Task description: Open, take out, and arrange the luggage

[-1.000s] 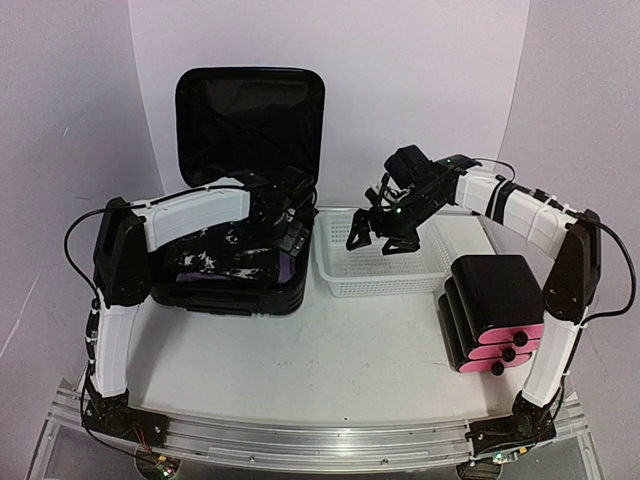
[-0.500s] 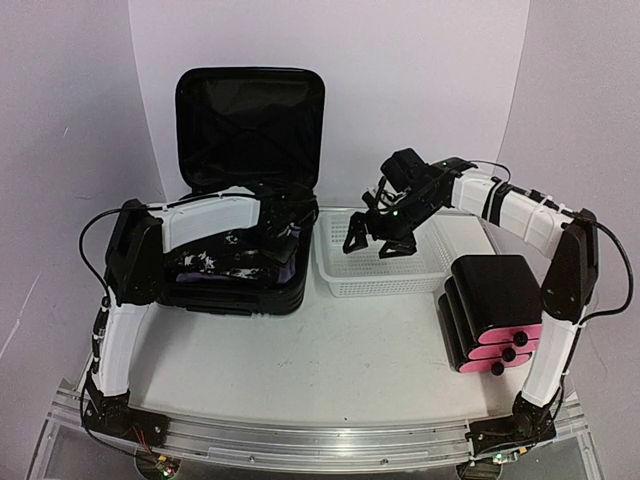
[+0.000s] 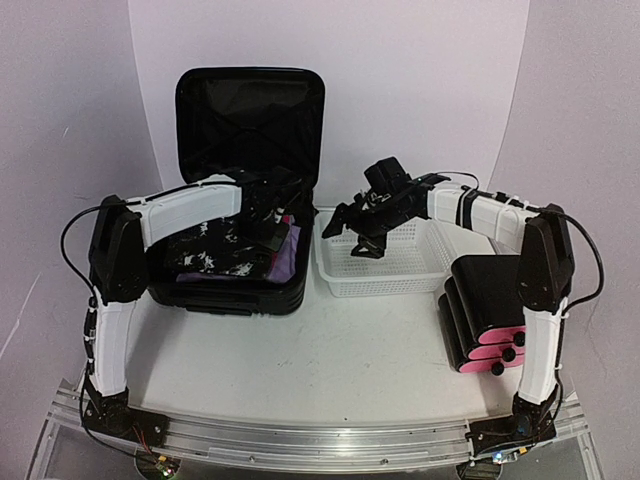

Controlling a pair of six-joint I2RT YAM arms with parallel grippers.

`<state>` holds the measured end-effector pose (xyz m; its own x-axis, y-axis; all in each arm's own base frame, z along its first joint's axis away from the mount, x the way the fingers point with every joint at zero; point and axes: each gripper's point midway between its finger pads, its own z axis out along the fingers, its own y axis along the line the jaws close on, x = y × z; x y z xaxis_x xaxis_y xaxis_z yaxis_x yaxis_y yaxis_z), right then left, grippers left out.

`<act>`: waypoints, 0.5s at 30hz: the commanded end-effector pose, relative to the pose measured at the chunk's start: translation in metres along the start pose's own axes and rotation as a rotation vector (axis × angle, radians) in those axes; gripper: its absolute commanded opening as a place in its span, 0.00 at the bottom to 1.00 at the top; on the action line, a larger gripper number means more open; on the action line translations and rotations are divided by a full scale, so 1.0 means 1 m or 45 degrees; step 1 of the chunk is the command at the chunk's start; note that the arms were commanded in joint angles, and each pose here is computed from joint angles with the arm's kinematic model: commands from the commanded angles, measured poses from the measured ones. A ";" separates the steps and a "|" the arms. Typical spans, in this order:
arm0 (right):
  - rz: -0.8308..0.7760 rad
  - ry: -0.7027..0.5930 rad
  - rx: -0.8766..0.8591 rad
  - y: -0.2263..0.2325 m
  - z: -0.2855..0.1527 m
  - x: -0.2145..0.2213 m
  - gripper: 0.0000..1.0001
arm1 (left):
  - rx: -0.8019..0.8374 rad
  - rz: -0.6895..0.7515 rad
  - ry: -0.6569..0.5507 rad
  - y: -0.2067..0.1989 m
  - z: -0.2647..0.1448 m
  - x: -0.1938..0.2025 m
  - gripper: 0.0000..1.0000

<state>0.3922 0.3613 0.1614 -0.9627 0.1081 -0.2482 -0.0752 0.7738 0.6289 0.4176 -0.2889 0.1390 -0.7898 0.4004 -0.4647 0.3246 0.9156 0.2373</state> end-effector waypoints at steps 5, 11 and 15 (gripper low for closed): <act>0.160 -0.193 -0.310 0.065 0.011 -0.055 0.89 | 0.255 -0.116 -0.218 0.011 -0.072 -0.023 0.00; 0.194 -0.183 -0.425 0.099 0.040 -0.063 0.90 | 0.370 -0.068 -0.243 0.003 -0.089 -0.019 0.00; 0.230 -0.206 -0.492 0.115 0.059 -0.066 0.91 | 0.455 -0.020 -0.247 -0.006 -0.096 -0.014 0.00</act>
<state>0.4574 0.4448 0.1764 -0.9304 0.3079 -0.1986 0.0101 0.5634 0.8261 0.3891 -0.2778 0.1813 -0.7696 0.3599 -0.5275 0.3987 0.9161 0.0433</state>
